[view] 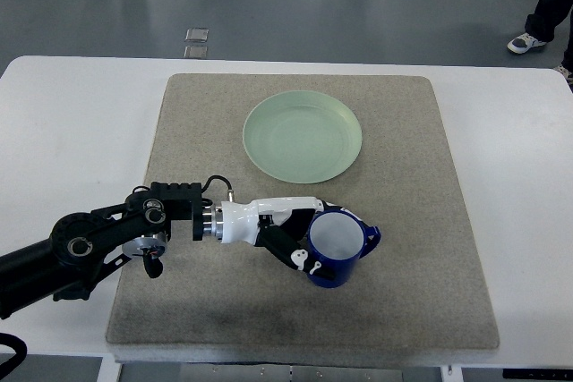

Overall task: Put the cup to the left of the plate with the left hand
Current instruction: 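Close the left hand firmly on the mug and lift it slightly, then carry the mug with the left hand over the plate to beside it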

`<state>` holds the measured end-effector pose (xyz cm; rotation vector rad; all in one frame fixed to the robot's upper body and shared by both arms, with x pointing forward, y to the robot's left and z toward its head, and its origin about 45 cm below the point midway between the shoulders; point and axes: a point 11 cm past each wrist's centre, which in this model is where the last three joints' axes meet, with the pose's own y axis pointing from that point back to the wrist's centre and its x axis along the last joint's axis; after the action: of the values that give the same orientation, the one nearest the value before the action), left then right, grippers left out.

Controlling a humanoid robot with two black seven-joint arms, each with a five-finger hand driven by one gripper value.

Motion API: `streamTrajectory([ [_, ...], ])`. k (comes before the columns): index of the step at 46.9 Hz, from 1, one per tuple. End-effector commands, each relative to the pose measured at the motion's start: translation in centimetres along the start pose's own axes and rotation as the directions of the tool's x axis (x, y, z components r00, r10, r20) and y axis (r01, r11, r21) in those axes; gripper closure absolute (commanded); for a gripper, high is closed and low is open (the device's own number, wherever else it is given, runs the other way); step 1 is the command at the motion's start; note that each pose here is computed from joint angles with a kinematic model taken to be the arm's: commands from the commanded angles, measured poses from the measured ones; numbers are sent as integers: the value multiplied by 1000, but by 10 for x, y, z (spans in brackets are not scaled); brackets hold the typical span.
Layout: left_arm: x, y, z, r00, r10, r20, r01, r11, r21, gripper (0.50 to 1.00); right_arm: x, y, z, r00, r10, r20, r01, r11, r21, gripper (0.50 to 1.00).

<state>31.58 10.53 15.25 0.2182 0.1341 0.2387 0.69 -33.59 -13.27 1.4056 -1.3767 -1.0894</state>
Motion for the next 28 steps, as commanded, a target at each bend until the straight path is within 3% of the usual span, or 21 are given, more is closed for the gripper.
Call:
streamTrajectory([
  [1, 1, 0, -1, 1000, 4, -3, -4, 1000, 1, 754, 0, 0, 0, 1000, -1, 0, 1, 1000, 0, 568],
  [5, 1, -1, -2, 1000, 5, -4, -5, 1000, 2, 808, 0, 0, 0, 1000, -1, 0, 1, 1000, 0, 568],
  [28, 16, 3, 23, 998, 55, -2, -55, 995, -80, 827, 0, 0, 0, 1000, -1, -1, 1, 1000, 0, 568],
])
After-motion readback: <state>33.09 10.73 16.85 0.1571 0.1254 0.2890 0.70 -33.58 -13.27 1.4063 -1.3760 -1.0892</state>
